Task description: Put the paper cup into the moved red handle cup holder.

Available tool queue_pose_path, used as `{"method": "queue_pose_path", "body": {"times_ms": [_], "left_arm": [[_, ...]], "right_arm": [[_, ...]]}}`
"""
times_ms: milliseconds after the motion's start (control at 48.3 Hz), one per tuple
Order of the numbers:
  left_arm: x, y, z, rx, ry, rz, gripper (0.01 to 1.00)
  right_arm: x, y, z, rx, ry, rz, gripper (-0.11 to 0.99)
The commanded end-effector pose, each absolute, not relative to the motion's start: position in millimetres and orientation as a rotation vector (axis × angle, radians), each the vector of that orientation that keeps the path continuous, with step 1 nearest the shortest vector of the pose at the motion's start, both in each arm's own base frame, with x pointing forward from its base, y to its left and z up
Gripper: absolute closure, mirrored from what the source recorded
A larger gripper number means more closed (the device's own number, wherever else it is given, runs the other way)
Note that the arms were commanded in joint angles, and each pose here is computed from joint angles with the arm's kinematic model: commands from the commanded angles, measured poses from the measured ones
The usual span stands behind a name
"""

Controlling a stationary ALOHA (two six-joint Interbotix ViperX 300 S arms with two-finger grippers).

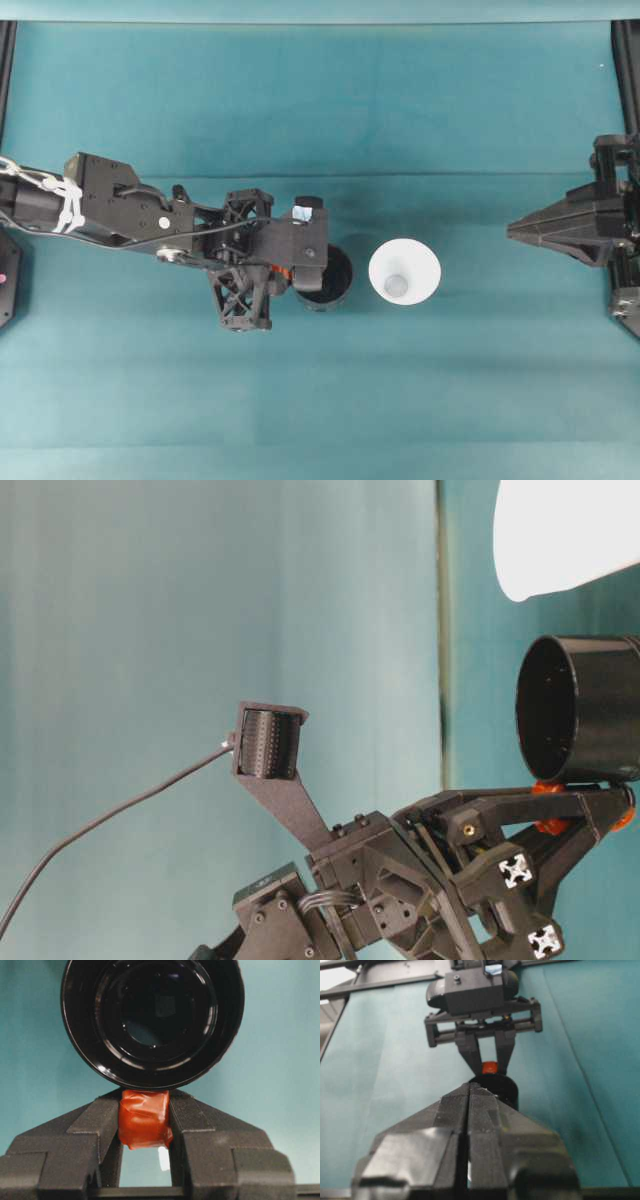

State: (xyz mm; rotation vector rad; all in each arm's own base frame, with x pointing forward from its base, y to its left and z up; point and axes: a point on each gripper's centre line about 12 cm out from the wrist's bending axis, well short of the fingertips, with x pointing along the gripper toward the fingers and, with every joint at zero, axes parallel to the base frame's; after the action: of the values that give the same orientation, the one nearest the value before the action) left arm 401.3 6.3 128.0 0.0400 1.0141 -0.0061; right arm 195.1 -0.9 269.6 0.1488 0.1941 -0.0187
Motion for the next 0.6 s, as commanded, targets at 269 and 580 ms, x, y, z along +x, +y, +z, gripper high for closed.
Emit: {"method": "queue_pose_path", "body": {"times_ms": [269, 580], "left_arm": [[404.7, 6.4, 127.1, 0.040, 1.011, -0.006, 0.744], [406.8, 6.4, 127.3, 0.042, 0.996, -0.006, 0.154]], "right_arm": [[197.1, -0.9, 275.3, 0.160, 0.180, -0.019, 0.99], [196.7, -0.9, 274.3, 0.160, 0.182, -0.019, 0.99]]}}
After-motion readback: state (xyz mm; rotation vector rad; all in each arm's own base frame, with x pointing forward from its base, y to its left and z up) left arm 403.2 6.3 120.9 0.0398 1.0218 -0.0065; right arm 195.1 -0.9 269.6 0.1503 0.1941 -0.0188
